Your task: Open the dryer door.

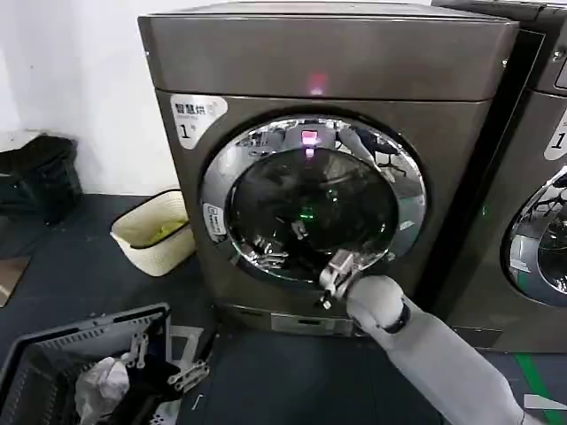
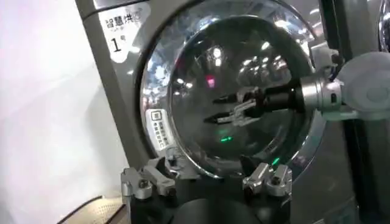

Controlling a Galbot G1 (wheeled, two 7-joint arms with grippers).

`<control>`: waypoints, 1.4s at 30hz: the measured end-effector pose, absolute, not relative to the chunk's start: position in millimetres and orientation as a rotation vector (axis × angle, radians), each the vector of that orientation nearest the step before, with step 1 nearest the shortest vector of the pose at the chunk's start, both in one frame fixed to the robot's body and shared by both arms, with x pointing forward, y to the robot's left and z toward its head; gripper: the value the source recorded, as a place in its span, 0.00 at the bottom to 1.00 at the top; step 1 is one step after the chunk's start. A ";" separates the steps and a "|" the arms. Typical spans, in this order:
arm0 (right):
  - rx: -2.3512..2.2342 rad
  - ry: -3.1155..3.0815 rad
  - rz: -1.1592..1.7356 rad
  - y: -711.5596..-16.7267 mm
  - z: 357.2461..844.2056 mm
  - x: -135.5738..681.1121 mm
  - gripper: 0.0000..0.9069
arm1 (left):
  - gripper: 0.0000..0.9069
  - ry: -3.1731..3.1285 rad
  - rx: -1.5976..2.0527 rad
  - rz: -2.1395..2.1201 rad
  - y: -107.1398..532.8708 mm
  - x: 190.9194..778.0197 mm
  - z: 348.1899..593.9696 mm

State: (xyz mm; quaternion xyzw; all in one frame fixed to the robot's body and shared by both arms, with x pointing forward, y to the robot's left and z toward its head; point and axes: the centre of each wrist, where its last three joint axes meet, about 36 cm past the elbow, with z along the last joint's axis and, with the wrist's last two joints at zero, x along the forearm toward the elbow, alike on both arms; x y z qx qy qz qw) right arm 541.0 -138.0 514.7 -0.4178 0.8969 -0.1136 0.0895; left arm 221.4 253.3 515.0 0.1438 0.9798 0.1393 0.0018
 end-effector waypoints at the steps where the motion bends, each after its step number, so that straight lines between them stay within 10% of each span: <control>1: -1.247 2.666 -0.337 -135.8 514.8 541.7 1.00 | 1.00 3.075 0.450 0.437 253.2 221.3 515.0; 42: -1.542 2.510 -0.378 -68.1 508.9 588.8 1.00 | 1.00 3.075 0.435 0.452 254.3 217.1 516.9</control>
